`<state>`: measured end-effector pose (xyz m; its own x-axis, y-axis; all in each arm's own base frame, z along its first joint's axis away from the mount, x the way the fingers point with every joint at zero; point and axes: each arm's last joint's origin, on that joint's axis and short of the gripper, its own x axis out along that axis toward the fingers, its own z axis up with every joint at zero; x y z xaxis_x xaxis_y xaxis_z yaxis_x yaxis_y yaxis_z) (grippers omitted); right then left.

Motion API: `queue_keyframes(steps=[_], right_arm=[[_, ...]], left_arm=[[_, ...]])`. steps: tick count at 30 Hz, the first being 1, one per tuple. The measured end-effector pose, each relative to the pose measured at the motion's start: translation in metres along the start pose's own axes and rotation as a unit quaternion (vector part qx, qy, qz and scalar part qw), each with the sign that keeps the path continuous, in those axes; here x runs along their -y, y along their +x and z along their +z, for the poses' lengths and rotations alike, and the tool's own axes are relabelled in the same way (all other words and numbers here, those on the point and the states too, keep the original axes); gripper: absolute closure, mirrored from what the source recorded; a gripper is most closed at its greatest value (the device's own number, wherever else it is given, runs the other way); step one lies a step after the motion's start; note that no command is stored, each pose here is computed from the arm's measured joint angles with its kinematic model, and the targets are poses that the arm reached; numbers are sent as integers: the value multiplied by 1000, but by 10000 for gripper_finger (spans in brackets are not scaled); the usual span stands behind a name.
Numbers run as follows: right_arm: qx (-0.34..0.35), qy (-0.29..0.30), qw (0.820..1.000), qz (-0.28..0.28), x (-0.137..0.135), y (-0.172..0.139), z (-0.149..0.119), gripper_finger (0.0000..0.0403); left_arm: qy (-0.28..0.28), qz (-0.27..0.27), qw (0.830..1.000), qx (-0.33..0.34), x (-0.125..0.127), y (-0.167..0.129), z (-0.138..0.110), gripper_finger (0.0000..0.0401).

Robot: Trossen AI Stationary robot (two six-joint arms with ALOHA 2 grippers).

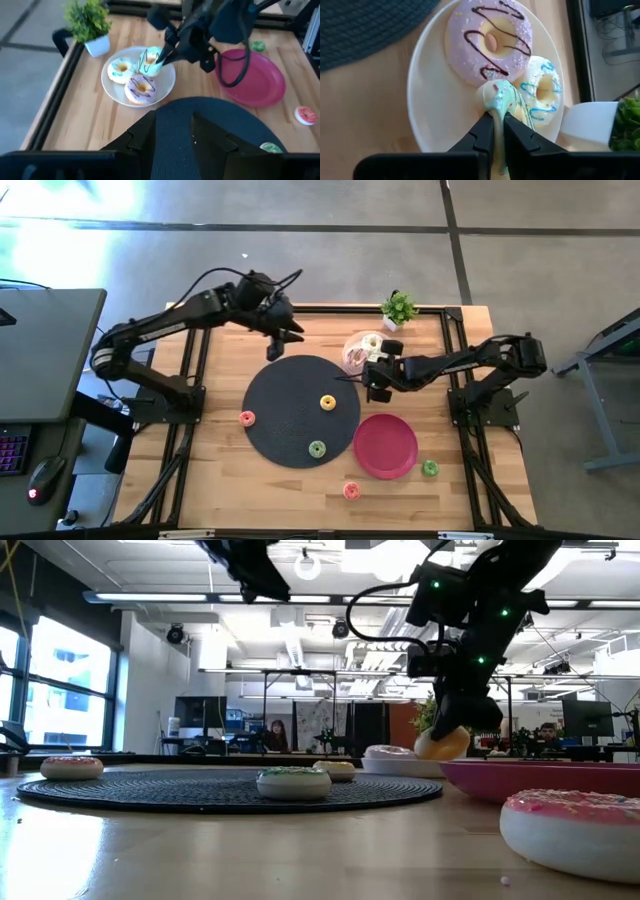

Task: Pick & Place donuts
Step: Put the big green donut into the white plate, then put the small yellow donut into the red plate

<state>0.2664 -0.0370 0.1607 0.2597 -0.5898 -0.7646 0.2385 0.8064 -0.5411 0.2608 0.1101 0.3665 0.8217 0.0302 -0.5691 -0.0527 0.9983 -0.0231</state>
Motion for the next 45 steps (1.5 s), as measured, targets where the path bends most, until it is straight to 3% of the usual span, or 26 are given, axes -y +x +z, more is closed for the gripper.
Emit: queue_keyframes(steps=[6, 20, 26, 31, 34, 39, 42, 45], right_arm=[[-2, 4, 1000, 7, 0, 0, 0, 331], [-17, 8, 997, 73, -4, 0, -4, 214], [-3, -3, 994, 106, -4, -8, 0, 192], [43, -7, 991, 123, -1, -35, 22, 192], [84, -10, 982, 169, -3, -52, 39, 197], [178, -6, 950, 258, -17, -66, 54, 203], [226, -1, 934, 277, -26, -66, 55, 203], [262, 8, 921, 289, -33, -59, 50, 204]], left_arm=[[1, 1, 1000, 3, 5, -10, -10, 288], [-20, -2, 1000, -20, 4, 4, -29, 288], [-20, -2, 1000, -21, 4, 4, -29, 288], [-21, -2, 1000, -21, 4, 4, -29, 288], [-21, -3, 1000, -22, 5, 4, -29, 288], [-5, -33, 998, -47, 7, 3, -35, 288], [-1, -50, 998, -34, 12, -6, -38, 288], [3, -32, 999, -19, 18, -19, -49, 288]])
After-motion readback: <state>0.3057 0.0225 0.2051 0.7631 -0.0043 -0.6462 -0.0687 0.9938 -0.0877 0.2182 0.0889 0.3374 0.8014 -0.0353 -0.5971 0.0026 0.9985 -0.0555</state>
